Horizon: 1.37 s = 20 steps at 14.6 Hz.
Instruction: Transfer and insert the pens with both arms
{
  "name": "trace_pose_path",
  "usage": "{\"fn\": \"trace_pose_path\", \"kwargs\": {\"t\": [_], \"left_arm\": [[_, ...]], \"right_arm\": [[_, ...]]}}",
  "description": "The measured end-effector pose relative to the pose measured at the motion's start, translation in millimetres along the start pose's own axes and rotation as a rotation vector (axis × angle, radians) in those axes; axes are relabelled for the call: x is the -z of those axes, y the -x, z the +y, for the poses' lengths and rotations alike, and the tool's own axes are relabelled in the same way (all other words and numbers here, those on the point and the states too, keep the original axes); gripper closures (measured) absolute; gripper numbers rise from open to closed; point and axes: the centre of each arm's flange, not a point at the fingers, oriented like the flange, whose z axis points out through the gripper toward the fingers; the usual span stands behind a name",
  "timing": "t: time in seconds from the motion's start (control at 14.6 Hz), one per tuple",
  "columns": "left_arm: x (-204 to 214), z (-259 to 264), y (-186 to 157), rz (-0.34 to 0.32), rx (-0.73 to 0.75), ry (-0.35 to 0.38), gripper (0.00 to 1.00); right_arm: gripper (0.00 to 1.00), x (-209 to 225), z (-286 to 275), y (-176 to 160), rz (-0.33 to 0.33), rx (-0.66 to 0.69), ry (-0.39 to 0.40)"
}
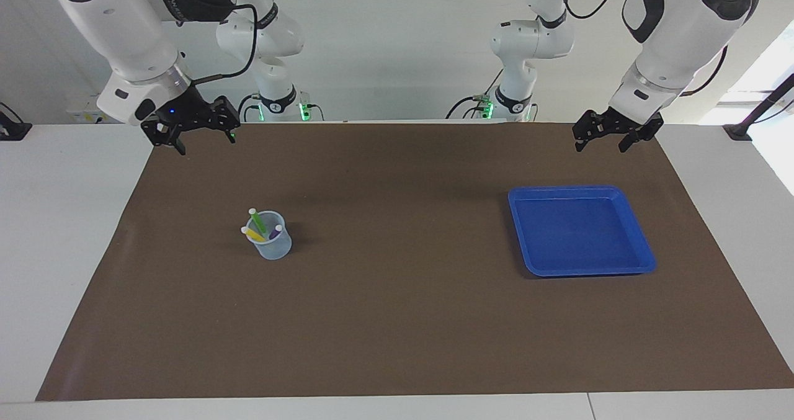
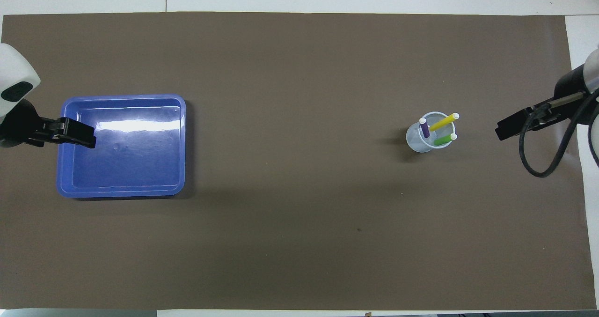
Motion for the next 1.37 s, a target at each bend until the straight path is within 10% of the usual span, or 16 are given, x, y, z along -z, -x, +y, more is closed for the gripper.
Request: {"fn": "trace_pose_path", "kwargs": {"t": [1.37], "left_arm": [[0, 0, 0, 0.000, 0.000, 0.000, 0.00]], "right_arm": [[0.00, 20, 18, 30, 0.014, -0.107, 0.031]]}}
